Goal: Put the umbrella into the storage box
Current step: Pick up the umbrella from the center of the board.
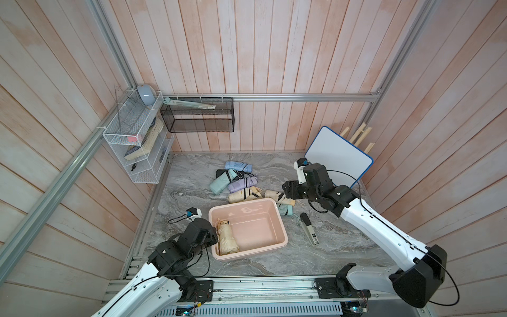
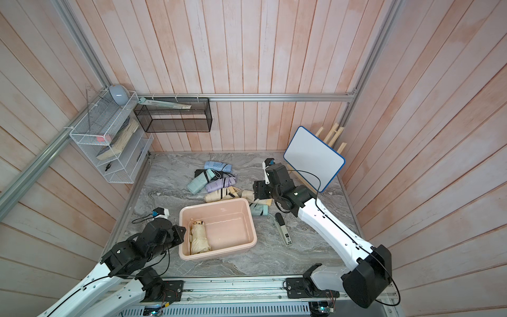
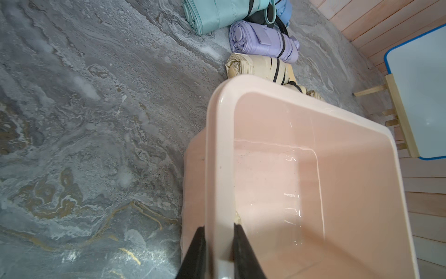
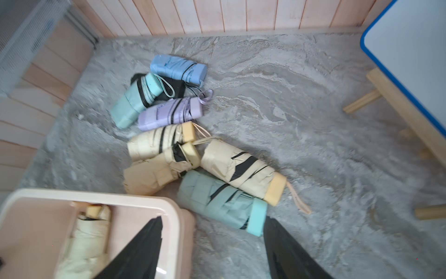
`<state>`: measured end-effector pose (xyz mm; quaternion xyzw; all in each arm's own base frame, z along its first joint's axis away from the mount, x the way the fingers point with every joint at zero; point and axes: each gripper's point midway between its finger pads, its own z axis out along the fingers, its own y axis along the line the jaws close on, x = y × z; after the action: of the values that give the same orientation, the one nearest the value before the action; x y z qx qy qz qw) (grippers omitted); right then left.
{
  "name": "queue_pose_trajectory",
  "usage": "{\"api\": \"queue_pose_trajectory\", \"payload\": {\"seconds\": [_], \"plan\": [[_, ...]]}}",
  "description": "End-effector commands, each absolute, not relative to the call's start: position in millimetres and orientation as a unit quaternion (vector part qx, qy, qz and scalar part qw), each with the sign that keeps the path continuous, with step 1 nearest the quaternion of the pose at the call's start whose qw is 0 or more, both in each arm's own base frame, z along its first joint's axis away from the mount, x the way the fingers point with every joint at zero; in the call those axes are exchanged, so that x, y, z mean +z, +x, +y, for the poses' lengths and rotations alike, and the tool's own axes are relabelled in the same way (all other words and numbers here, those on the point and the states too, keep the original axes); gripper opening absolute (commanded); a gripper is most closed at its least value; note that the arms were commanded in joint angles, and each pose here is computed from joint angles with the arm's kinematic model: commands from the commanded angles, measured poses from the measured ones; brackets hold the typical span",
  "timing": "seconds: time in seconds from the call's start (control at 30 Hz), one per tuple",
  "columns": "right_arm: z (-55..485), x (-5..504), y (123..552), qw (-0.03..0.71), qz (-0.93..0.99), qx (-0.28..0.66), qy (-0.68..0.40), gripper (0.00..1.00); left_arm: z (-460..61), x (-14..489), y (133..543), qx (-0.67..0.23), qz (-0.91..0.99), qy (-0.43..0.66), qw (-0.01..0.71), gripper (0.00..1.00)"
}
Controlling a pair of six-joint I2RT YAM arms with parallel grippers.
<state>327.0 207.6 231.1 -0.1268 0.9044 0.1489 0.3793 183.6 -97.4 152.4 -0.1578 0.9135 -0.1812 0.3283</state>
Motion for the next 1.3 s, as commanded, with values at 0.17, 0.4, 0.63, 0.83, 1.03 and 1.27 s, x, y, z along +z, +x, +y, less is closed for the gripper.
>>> {"api": "queue_pose_trajectory", "payload": {"seconds": [0.17, 0.4, 0.63, 0.83, 1.03, 1.27], "plan": [[192.9, 178.1, 346.5, 0.339, 0.877, 0.020, -0.339, 0.75, -65.8, 164.6, 187.1, -0.112, 0.906, -0.187, 0.364, 0.06], [190.6, 155.4, 357.5, 0.352, 0.833, 0.019, -0.427, 0.77, -60.6, 163.1, 191.5, -0.093, 0.904, -0.199, 0.367, 0.21], [197.3, 123.7, 371.4, 0.311, 0.814, 0.032, -0.489, 0.79, -66.7, 174.7, 193.7, -0.120, 0.897, -0.186, 0.384, 0.53], [199.4, 102.0, 384.9, 0.289, 0.802, 0.038, -0.521, 0.81, -68.3, 202.0, 192.9, -0.160, 0.877, -0.194, 0.409, 0.73], [207.3, 84.4, 392.9, 0.276, 0.791, 0.054, -0.543, 0.82, -72.3, 226.9, 198.5, -0.186, 0.859, -0.189, 0.438, 0.80], [218.6, 69.6, 401.1, 0.265, 0.782, 0.086, -0.558, 0.82, -77.7, 256.3, 210.1, -0.191, 0.843, -0.166, 0.474, 0.84]]}}
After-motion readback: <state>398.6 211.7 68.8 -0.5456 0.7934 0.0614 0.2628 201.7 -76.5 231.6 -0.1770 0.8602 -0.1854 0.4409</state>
